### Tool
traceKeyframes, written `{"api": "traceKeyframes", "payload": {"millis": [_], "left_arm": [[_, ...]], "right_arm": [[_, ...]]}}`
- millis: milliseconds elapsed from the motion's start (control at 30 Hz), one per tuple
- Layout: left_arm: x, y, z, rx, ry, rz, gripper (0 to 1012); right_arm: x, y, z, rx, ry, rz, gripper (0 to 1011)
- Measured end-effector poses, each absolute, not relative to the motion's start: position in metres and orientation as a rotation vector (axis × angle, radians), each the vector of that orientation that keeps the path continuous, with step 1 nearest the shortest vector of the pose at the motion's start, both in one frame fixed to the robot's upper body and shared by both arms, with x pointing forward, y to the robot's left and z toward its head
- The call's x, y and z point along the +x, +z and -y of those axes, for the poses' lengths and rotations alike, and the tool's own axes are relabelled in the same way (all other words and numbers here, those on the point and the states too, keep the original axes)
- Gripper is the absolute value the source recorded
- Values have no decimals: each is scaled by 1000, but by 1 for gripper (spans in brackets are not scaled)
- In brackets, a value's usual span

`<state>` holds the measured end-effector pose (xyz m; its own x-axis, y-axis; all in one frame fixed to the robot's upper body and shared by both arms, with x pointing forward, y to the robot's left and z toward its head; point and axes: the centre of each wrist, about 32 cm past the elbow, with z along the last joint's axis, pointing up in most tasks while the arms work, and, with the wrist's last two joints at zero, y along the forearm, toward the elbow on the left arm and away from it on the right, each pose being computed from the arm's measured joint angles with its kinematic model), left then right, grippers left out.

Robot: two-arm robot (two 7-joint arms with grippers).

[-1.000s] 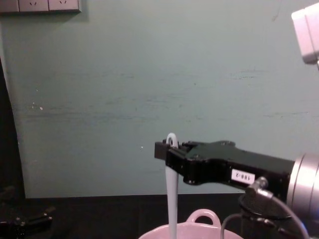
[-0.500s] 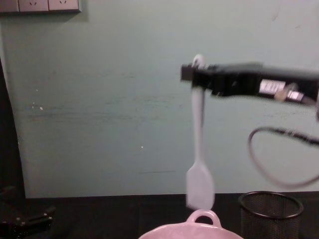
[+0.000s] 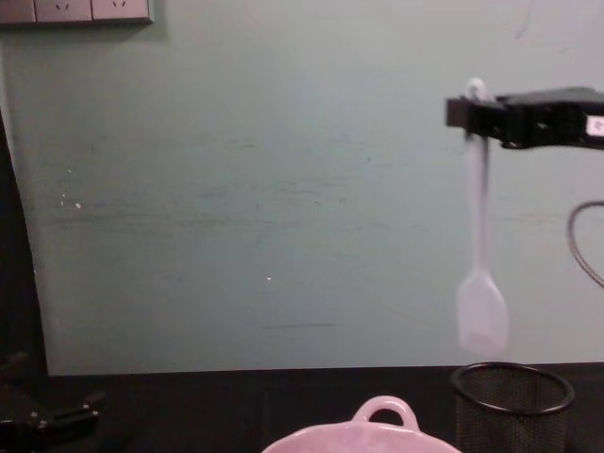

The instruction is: Use the one hand to pick up the spoon and stir the clear water in the bowl.

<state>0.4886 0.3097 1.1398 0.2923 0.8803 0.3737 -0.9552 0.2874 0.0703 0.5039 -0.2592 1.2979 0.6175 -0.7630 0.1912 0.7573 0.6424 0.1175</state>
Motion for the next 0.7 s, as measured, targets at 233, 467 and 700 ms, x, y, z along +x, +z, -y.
{"api": "traceKeyframes", "payload": {"millis": [233, 467, 700], "left_arm": [[489, 1140, -310, 304, 1248, 285, 1011], [489, 1140, -310, 305, 1248, 285, 1011], [489, 1140, -310, 304, 1248, 285, 1011]], "right_arm": [[509, 1279, 272, 16, -933, 181, 109], [512, 1262, 275, 17, -953, 124, 108], [514, 1240, 274, 22, -964, 40, 108]]}}
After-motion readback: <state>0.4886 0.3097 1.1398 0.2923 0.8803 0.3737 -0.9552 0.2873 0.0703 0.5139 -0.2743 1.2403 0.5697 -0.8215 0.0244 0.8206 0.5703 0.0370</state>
